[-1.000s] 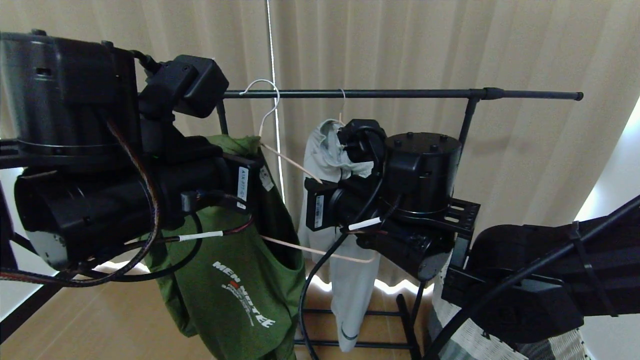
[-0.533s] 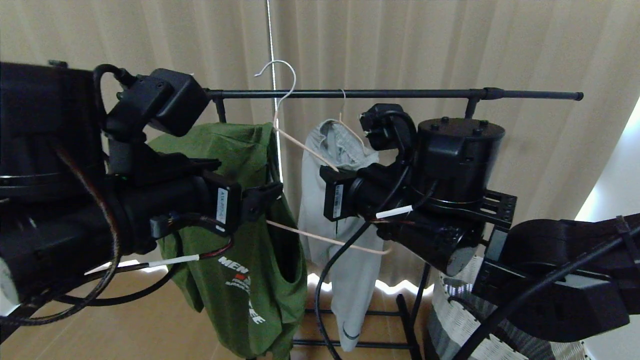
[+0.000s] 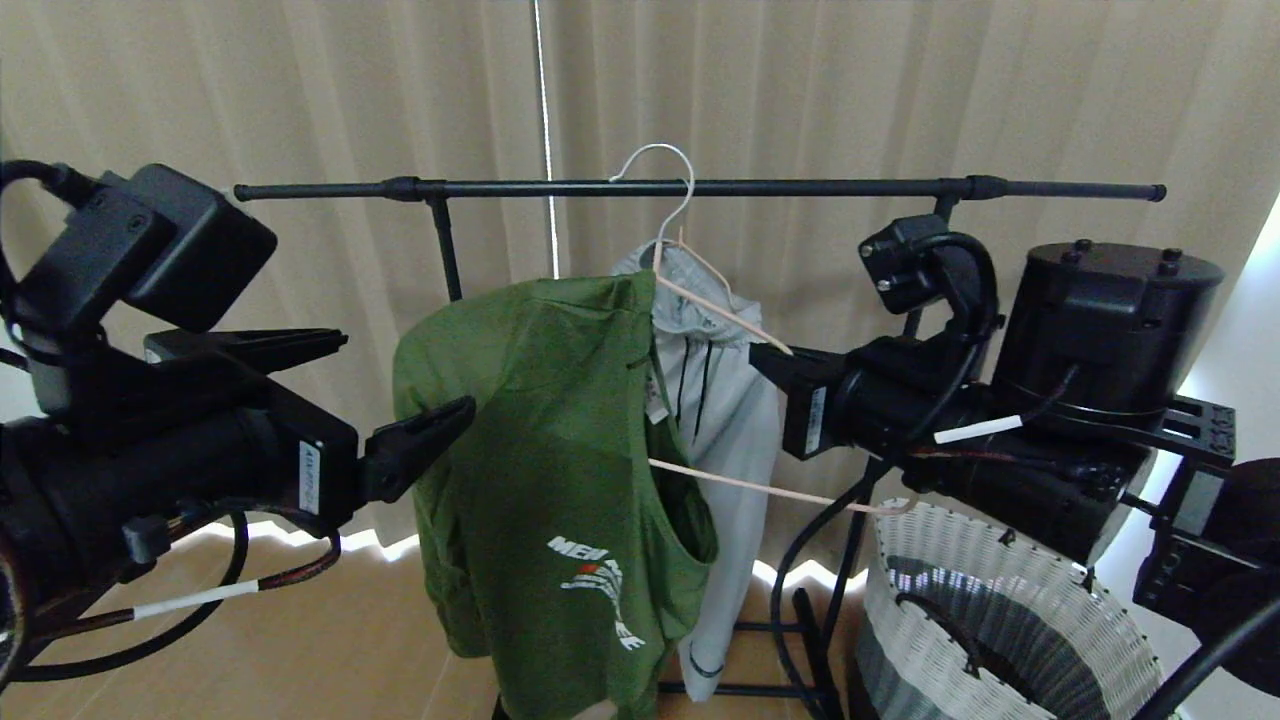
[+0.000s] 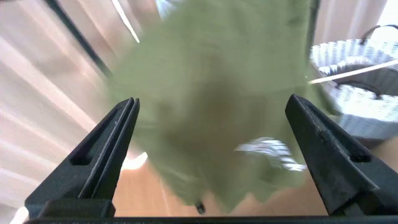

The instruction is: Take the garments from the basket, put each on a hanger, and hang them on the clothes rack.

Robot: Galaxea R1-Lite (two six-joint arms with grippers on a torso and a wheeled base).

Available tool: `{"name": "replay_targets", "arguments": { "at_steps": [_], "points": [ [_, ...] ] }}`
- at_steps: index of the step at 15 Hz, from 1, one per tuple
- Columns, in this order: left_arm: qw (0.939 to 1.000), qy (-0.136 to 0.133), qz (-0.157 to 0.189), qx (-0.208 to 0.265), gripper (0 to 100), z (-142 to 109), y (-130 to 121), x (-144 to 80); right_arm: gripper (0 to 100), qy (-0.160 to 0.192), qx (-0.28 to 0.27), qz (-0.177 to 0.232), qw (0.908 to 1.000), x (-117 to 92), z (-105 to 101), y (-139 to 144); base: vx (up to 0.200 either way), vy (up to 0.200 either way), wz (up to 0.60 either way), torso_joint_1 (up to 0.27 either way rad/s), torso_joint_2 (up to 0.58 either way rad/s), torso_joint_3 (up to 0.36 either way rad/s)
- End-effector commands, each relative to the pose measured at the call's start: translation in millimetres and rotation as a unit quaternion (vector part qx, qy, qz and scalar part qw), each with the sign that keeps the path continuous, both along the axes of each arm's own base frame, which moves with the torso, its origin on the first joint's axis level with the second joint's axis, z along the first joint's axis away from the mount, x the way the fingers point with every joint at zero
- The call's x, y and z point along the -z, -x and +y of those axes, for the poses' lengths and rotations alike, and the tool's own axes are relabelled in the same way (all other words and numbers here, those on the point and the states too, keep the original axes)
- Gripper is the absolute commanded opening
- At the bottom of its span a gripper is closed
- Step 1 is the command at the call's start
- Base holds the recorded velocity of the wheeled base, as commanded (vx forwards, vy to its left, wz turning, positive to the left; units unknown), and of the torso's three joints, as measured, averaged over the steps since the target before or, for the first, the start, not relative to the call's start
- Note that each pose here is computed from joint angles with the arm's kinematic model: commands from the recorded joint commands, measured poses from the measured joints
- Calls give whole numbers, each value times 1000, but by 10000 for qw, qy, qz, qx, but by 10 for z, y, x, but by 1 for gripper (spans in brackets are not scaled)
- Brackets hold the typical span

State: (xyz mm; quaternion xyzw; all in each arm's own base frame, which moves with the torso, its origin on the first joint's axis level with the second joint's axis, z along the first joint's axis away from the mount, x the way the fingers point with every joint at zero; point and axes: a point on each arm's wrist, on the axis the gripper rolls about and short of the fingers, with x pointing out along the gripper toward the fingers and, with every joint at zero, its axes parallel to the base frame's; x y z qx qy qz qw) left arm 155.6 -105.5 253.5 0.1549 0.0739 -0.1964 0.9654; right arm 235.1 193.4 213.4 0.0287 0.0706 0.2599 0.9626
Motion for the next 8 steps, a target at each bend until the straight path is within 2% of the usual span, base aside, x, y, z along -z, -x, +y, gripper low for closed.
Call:
{"name": "replay_targets", "arguments": {
  "at_steps": [1,4,8],
  "points": [
    [9998,105,-124,67,100,68,29,-21,0,-29,37,-184,9998,-27,-203,50,0,0,0,0,0,0],
    [9994,25,-269,199,100,119,-15,-40,0,90,-99,-422,9990,57,-281,49,0,0,0,0,0,0],
    [9934,-301,-465,1005,100,127,-18,-53,0,135,-117,-370,9992,168,-317,100,0,0,0,0,0,0]
  ]
}}
